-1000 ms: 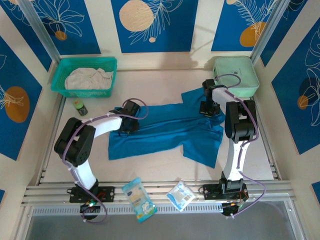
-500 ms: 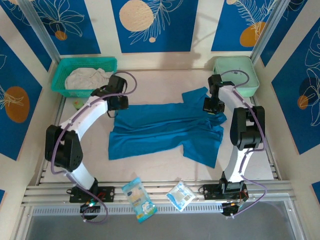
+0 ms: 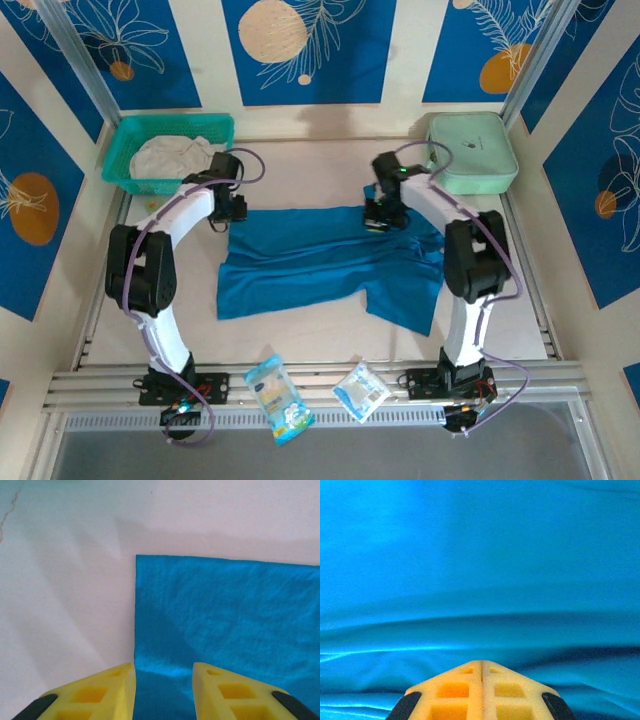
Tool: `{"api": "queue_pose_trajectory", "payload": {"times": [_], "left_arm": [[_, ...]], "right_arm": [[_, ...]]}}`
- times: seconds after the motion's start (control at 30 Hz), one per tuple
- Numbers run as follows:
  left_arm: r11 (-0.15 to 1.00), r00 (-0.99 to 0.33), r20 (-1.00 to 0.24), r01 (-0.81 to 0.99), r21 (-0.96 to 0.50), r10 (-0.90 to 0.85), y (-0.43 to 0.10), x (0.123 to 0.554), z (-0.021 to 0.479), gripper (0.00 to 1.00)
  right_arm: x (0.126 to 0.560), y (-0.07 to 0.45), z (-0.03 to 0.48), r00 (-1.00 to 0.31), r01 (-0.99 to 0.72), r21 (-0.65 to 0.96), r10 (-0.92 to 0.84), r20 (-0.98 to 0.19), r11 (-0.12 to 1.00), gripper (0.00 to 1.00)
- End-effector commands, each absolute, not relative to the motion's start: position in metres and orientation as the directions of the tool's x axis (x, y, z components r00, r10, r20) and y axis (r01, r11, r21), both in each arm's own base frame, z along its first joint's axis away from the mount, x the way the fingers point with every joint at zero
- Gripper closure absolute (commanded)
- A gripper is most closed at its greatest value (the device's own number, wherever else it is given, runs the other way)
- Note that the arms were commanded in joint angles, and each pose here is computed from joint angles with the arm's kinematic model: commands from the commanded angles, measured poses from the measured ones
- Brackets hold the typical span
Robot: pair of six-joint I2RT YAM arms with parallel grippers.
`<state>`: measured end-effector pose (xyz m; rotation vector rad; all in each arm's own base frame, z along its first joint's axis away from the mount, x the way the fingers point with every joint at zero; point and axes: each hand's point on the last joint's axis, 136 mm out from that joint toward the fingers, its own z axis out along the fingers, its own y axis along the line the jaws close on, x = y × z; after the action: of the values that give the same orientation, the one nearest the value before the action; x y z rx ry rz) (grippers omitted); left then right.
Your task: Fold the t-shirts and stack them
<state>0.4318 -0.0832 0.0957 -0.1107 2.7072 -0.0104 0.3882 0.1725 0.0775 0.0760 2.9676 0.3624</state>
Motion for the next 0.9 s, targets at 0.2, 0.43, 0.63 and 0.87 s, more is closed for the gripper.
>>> {"api": "queue_pose_trajectory", "payload": {"times": [0.2, 0.43, 0.63, 0.87], "left_arm": [[0.991, -0.894, -0.431, -0.086, -0.099, -0.121, -0.076, 0.448, 0.092, 0.63], [0.988, -0.908, -0.405, -0.05, -0.145, -0.105, -0.088, 0.454, 0.077, 0.43], [0.986, -0.917, -0.385, -0.037, -0.162, -0.098, -0.095, 0.464, 0.062, 0.42], [0.989, -0.92, -0.384, -0.025, -0.147, -0.08, -0.1, 0.493, 0.045, 0.46]], "right_arm": [[0.41, 0.305, 0.044, -0.999, -0.014, 0.413, 0.003, -0.042, 0.91, 1.0], [0.411, 0.302, 0.014, -1.0, 0.02, 0.338, 0.021, 0.003, 0.941, 1.0], [0.395, 0.278, 0.007, -0.999, 0.036, 0.282, 0.032, 0.02, 0.959, 1.0], [0.384, 0.272, 0.003, -0.999, 0.032, 0.274, 0.023, 0.036, 0.961, 1.0]]}}
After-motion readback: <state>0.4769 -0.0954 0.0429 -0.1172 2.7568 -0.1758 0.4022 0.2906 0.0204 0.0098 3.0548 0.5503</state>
